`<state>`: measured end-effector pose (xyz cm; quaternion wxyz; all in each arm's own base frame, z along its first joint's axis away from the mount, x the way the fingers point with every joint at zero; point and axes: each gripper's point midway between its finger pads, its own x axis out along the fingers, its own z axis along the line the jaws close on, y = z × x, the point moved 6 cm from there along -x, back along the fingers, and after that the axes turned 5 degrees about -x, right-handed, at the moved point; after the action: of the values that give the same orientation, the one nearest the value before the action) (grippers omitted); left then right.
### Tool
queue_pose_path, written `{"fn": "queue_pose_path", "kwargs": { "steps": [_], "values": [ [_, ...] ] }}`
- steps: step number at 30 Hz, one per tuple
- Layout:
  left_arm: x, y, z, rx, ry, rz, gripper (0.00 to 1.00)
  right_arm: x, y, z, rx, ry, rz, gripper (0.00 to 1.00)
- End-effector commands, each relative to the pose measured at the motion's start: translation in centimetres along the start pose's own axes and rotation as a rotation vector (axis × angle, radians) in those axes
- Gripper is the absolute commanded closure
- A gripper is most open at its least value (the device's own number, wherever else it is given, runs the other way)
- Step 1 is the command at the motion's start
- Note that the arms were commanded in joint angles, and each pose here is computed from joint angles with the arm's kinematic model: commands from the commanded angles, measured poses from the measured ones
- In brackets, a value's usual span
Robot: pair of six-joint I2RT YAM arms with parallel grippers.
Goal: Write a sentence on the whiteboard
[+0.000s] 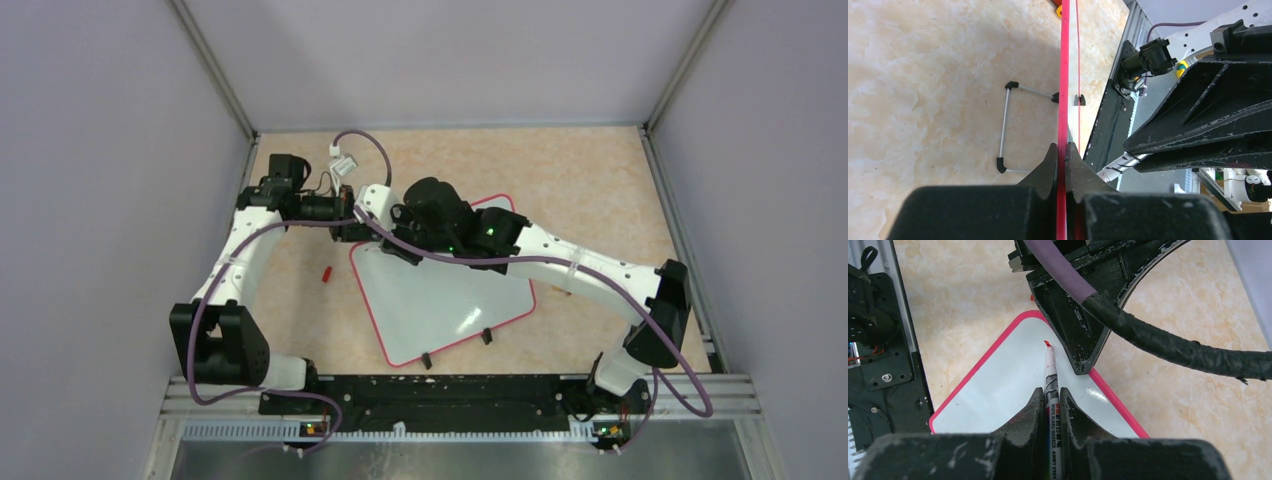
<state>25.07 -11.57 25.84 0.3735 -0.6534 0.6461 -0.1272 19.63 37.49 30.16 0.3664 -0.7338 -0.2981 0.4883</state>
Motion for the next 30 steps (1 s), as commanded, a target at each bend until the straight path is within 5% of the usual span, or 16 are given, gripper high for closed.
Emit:
{"fn": "queue_pose_path", "kwargs": {
  "steps": [1, 30],
  "values": [
    [0.4, 0.1, -0.3, -0.001, 0.001, 0.025, 1.00, -1.2, 0.0, -1.5, 0.006, 0.095, 0.013, 1.00],
    [0.3, 0.1, -0.2, 0.000, -0.012, 0.027, 1.00, -0.9, 1.3, -0.4, -0.004, 0.041, 0.073, 1.00]
  ]
}}
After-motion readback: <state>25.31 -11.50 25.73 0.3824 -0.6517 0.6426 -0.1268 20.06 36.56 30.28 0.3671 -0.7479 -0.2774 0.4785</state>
